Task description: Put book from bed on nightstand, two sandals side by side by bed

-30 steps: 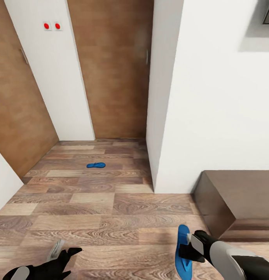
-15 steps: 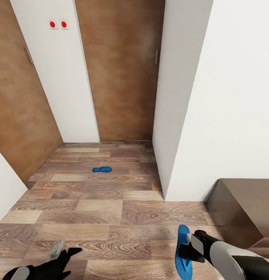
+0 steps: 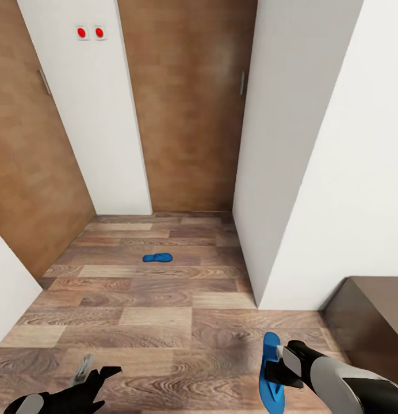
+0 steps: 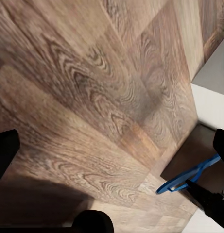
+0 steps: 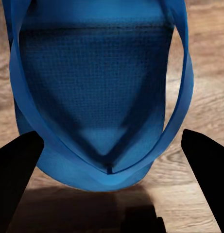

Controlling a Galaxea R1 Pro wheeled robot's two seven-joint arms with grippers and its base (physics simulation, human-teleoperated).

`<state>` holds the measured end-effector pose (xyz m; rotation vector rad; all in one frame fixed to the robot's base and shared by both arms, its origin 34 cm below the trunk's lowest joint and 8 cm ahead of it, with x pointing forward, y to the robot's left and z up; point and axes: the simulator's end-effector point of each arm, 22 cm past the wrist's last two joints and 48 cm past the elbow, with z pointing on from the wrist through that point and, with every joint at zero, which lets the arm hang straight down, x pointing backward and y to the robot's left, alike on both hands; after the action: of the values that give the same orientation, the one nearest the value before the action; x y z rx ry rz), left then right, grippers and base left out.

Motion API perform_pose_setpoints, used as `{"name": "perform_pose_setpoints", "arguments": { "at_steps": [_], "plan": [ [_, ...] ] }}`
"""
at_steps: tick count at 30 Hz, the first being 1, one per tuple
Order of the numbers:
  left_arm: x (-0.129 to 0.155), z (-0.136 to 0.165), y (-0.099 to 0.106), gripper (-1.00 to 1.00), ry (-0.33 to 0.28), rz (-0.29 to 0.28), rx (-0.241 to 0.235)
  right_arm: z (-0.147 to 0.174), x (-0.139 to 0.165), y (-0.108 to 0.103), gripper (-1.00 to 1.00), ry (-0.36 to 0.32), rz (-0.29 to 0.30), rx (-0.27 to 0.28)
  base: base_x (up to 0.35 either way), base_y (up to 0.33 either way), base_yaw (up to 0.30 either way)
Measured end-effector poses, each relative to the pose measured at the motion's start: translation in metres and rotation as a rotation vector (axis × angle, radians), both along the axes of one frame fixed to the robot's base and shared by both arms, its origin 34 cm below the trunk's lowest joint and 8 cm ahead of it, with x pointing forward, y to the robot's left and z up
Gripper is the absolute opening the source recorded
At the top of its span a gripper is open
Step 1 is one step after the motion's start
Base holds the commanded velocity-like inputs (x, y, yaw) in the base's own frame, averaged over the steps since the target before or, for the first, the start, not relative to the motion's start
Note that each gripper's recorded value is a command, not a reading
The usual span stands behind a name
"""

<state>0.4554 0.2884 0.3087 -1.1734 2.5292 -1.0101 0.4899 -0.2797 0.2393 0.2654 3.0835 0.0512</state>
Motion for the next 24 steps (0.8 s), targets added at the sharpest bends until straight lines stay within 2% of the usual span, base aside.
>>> {"name": "perform_pose_setpoints", "arguments": {
  "at_steps": [11, 18, 24],
  "plan": [
    [-0.0002, -0.0002, 0.0000, 1.00, 0.001, 0.000, 0.000, 0.0000, 0.0000, 0.0002, -1.00, 0.000, 0.000, 0.000, 0.193, 0.176, 0.000],
    [-0.0002, -0.0003, 0.0002, 1.00, 0.001, 0.000, 0.001, -0.0001, -0.0001, 0.0005, -1.00, 0.000, 0.000, 0.001, 0.124, 0.232, 0.000],
    [-0.0003, -0.0004, 0.0002, 1.00, 0.001, 0.000, 0.001, -0.0001, 0.0000, 0.0006, -1.00, 0.000, 0.001, 0.000, 0.104, 0.132, 0.000]
  ]
}}
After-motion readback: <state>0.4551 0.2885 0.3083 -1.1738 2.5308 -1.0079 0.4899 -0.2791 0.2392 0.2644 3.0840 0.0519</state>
